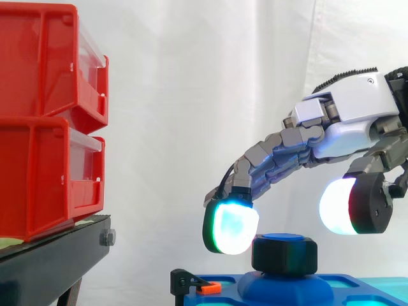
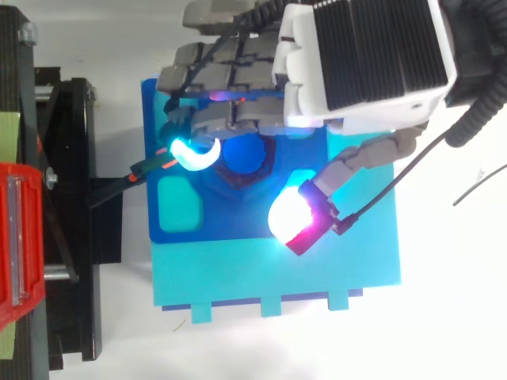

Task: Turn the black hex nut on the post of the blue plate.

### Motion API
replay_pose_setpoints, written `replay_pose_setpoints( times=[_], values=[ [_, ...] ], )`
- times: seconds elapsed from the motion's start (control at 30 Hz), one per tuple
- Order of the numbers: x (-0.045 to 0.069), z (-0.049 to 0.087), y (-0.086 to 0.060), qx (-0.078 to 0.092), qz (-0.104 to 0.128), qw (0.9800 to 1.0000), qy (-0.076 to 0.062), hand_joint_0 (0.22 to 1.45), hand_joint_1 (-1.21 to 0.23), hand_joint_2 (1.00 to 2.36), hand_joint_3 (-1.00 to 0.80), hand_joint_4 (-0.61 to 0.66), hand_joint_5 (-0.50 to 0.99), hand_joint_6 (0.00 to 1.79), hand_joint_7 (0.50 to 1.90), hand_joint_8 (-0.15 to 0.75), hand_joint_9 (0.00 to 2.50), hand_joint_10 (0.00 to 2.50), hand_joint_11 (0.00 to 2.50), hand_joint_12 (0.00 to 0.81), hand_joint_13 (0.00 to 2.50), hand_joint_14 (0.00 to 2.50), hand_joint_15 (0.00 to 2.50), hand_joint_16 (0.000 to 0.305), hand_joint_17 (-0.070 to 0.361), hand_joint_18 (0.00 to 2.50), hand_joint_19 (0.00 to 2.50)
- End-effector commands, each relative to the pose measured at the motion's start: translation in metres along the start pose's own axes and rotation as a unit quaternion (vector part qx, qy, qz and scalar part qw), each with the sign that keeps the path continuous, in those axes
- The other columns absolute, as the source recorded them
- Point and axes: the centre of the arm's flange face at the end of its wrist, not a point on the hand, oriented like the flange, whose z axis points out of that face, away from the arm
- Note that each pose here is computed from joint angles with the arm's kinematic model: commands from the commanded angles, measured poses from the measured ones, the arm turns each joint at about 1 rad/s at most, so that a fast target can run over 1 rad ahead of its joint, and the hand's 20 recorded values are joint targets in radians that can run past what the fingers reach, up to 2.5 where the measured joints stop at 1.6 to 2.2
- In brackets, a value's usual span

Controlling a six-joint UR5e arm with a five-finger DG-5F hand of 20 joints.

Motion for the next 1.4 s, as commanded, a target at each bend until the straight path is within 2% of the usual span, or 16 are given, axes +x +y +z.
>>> replay_pose_setpoints(
  times=[0.0, 0.13, 0.4, 0.47, 0.57, 0.7, 0.83, 1.0, 1.17, 1.33, 1.37],
  values=[
    [-0.001, -0.004, -0.008, -0.003, 0.001, 1.0000, 0.001, 0.50, -0.51, 1.00, -0.50, 0.23, -0.19, 0.50, 0.77, 0.260, 0.31, 0.00, 0.00, 0.359, 0.29, 0.00, 0.05, 0.047, 0.105, 0.17, 0.21],
    [-0.003, -0.009, -0.017, -0.011, 0.002, 0.9999, 0.001, 0.50, -0.51, 1.00, -0.50, 0.23, -0.19, 0.50, 0.76, 0.260, 0.31, 0.00, 0.00, 0.358, 0.29, 0.00, 0.05, 0.047, 0.105, 0.17, 0.22],
    [-0.005, -0.015, -0.029, -0.017, 0.003, 0.9998, -0.001, 0.50, -0.51, 1.00, -0.50, 0.23, -0.19, 0.50, 0.76, 0.261, 0.31, 0.00, 0.00, 0.358, 0.31, 0.00, 0.06, 0.046, 0.104, 0.20, 0.23],
    [-0.007, -0.020, -0.037, -0.021, 0.004, 0.9998, -0.002, 0.50, -0.50, 1.00, -0.50, 0.23, -0.19, 0.50, 0.76, 0.260, 0.31, 0.00, 0.00, 0.357, 0.32, 0.00, 0.05, 0.046, 0.104, 0.21, 0.22],
    [-0.008, -0.022, -0.040, -0.029, 0.005, 0.9996, -0.002, 0.50, -0.50, 1.00, -0.50, 0.23, -0.19, 0.50, 0.76, 0.260, 0.32, 0.00, 0.00, 0.356, 0.32, 0.00, 0.06, 0.046, 0.103, 0.22, 0.23],
    [-0.008, -0.021, -0.039, -0.032, 0.004, 0.9995, -0.005, 0.50, -0.50, 1.00, -0.50, 0.23, -0.19, 0.50, 0.76, 0.261, 0.32, 0.00, 0.00, 0.356, 0.33, 0.00, 0.06, 0.046, 0.103, 0.22, 0.24],
    [-0.013, -0.016, -0.034, -0.040, 0.002, 0.9990, -0.020, 0.50, -0.50, 1.00, -0.50, 0.23, -0.19, 0.50, 0.76, 0.261, 0.32, 0.00, 0.00, 0.355, 0.34, 0.00, 0.06, 0.046, 0.103, 0.24, 0.24],
    [-0.019, -0.012, -0.028, -0.045, -0.001, 0.9985, -0.029, 0.50, -0.50, 1.00, -0.50, 0.23, -0.19, 0.50, 0.76, 0.262, 0.33, 0.00, 0.00, 0.355, 0.35, 0.00, 0.07, 0.045, 0.102, 0.24, 0.24],
    [-0.022, -0.010, -0.024, -0.047, -0.001, 0.9985, -0.031, 0.50, -0.50, 1.00, -0.50, 0.23, -0.19, 0.50, 0.76, 0.262, 0.33, 0.00, 0.00, 0.355, 0.36, 0.00, 0.06, 0.045, 0.102, 0.25, 0.25],
    [-0.019, -0.007, -0.020, -0.038, 0.000, 0.9989, -0.028, 0.50, -0.49, 1.00, -0.50, 0.23, -0.19, 0.50, 0.76, 0.264, 0.33, 0.00, 0.00, 0.357, 0.36, 0.00, 0.07, 0.046, 0.103, 0.26, 0.25],
    [-0.016, -0.004, -0.015, -0.036, 0.000, 0.9989, -0.029, 0.50, -0.48, 1.00, -0.50, 0.23, -0.19, 0.50, 0.76, 0.264, 0.33, 0.00, 0.00, 0.357, 0.36, 0.00, 0.07, 0.046, 0.103, 0.26, 0.25]
  ],
)
